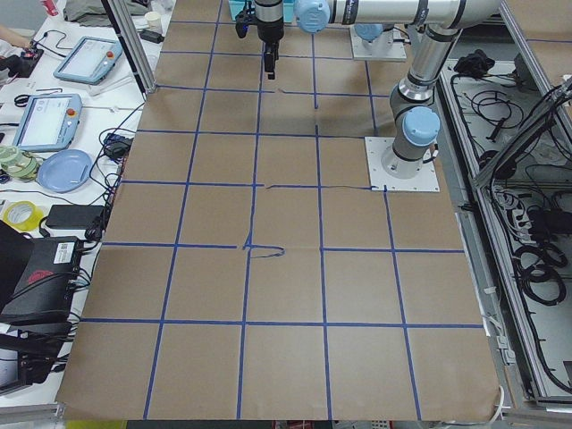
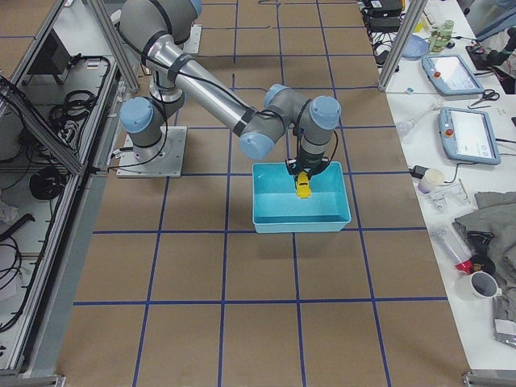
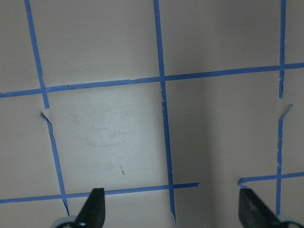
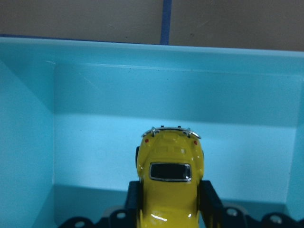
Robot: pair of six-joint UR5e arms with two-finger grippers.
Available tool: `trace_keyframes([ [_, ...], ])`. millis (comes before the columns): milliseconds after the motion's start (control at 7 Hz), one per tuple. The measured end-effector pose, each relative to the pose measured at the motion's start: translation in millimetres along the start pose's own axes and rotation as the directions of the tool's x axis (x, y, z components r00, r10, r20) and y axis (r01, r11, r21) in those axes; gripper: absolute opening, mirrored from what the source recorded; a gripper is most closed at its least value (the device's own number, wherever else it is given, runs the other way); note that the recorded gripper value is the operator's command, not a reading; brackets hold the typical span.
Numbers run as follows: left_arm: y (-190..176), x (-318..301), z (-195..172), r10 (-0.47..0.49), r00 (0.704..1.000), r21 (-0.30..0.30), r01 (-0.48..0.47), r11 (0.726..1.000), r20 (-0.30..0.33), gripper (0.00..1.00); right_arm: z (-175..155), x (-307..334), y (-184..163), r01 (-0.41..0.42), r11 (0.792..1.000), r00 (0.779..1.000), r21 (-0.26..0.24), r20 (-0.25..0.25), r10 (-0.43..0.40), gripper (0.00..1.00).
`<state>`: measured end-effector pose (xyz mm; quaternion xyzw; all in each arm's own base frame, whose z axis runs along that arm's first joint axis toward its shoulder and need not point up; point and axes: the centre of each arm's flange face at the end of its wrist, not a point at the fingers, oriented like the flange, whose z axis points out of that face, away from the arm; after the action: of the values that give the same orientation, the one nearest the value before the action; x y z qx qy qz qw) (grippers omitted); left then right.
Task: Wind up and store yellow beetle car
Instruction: 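Lower the car into the blue tray and open the right gripper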
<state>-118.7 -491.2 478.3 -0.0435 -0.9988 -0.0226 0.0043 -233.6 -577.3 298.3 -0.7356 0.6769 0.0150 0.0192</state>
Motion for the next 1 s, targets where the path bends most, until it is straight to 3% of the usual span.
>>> trace_keyframes([
  [286,0,0,0,0.001,1.0,0.002,-0.001,1.0,0.0,1.0,42,-3,4,-0.002,1.0,1.0,-0.017,0.027,0.002,0.03],
  [571,0,0,0,0.0,1.0,0.002,0.0,1.0,-0.001,1.0,69,-3,6,-0.002,1.0,0.999,-0.014,0.052,0.003,0.1],
  [714,0,1,1,-0.003,1.0,0.0,0.003,1.0,-0.002,1.0,76,-2,6,-0.004,1.0,0.998,-0.009,0.061,0.005,0.26],
  [1000,0,1,1,-0.001,1.0,-0.001,0.001,1.0,-0.002,1.0,80,-2,6,-0.009,1.0,0.998,-0.007,0.066,0.009,1.0],
])
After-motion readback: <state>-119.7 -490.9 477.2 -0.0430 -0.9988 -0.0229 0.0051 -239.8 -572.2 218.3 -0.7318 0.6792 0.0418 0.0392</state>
